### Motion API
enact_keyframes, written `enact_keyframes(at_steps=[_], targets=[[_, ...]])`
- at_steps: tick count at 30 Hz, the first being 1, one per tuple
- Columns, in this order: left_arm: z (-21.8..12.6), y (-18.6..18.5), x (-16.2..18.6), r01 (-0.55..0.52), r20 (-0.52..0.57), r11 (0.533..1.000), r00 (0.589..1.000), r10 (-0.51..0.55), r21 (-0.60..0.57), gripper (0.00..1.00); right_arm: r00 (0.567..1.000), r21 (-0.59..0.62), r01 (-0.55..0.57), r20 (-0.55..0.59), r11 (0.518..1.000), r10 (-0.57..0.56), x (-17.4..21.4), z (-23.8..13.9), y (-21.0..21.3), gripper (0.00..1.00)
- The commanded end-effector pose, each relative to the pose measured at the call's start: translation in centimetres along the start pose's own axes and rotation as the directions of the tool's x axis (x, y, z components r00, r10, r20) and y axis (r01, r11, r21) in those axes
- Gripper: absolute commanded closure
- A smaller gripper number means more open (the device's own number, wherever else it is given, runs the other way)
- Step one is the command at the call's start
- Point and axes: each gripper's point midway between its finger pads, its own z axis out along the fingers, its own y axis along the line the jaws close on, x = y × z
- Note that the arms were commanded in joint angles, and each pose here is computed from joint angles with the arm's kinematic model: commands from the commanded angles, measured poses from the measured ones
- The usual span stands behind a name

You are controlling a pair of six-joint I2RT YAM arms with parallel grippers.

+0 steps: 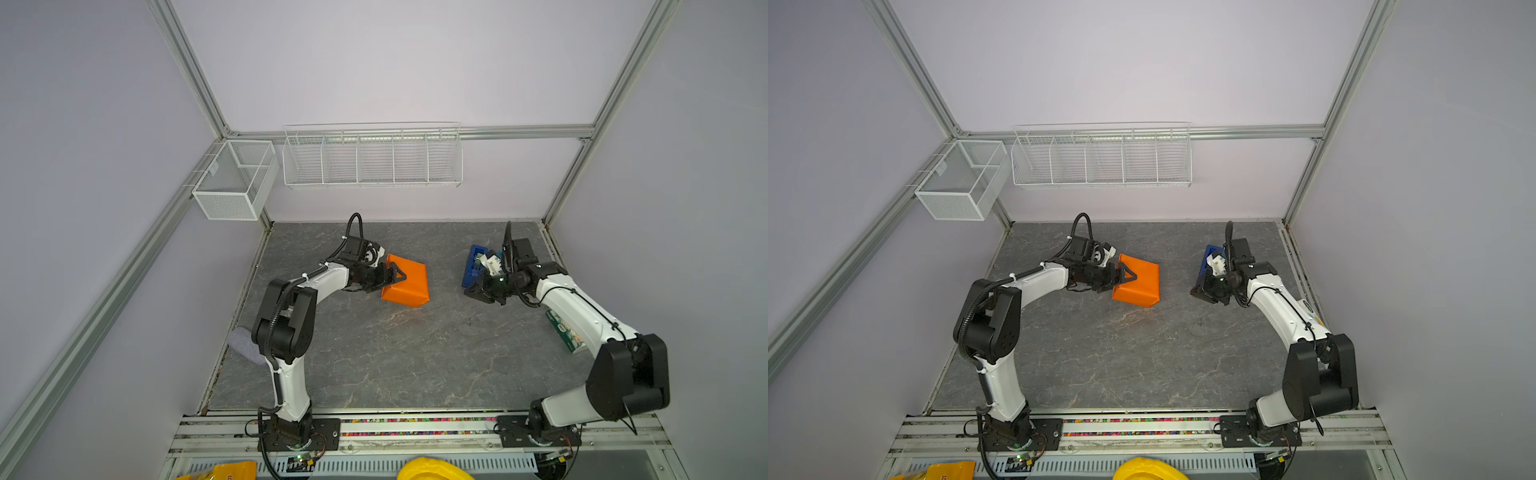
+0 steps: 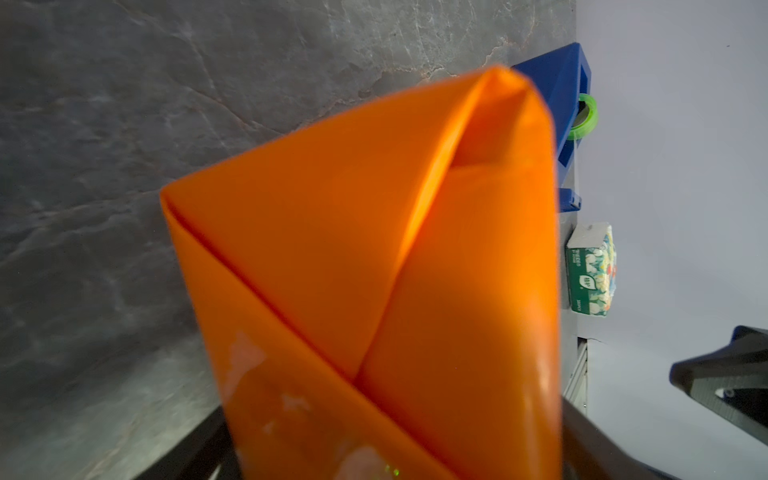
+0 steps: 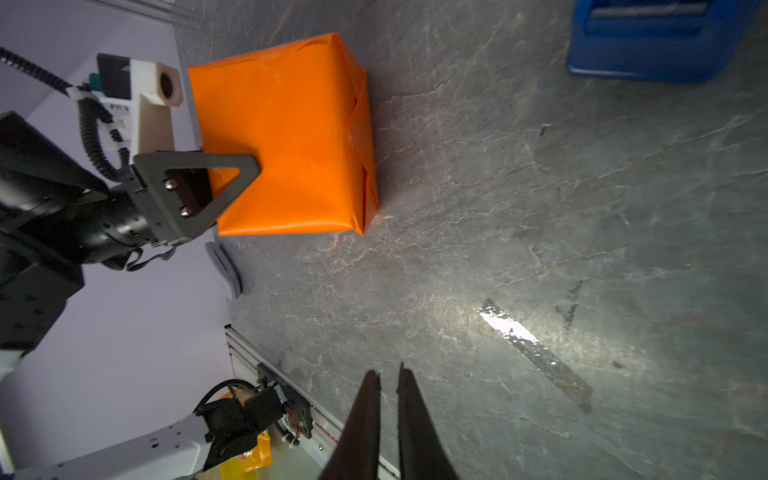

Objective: Wrap the gift box in paper

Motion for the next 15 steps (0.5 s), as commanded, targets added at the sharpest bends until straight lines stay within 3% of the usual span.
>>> enact_keyframes(at_steps=[1, 3, 6, 10, 11, 15], targets=[[-1.4, 1.5, 0.3, -0.036, -0.014, 0.993, 0.999, 0.035, -0.114, 0.08, 0.994, 0.128, 0.027, 0.102, 0.991, -0.040, -1.4, -1.0, -2.9, 0.71], [-1.6, 1.9, 0.5, -0.037, -0.023, 0.990, 0.999, 0.034, -0.139, 0.08, 0.988, 0.184, 0.028, 0.142, 0.983, -0.055, -2.1, -1.3, -4.3, 0.56], [-1.7, 2.4, 0.9, -0.042, -0.044, 0.985, 0.998, 0.035, -0.170, 0.07, 0.982, 0.240, 0.018, 0.178, 0.971, -0.062, -2.9, -1.3, -6.0, 0.43], [-1.7, 2.5, 1.2, -0.045, -0.058, 0.984, 0.998, 0.035, -0.170, 0.05, 0.985, 0.249, 0.001, 0.165, 0.969, -0.043, -3.2, -0.5, -7.2, 0.38], [-1.8, 2.5, 1.2, -0.043, -0.055, 0.984, 0.998, 0.034, -0.173, 0.00, 0.986, 0.243, 0.000, 0.160, 0.970, -0.040, -3.2, -0.3, -7.2, 0.38], [-2.5, 2.3, 0.7, -0.047, -0.029, 0.981, 0.999, 0.042, -0.190, 0.01, 0.987, 0.250, -0.006, 0.155, 0.968, -0.033, -3.0, 0.0, -7.8, 0.36]])
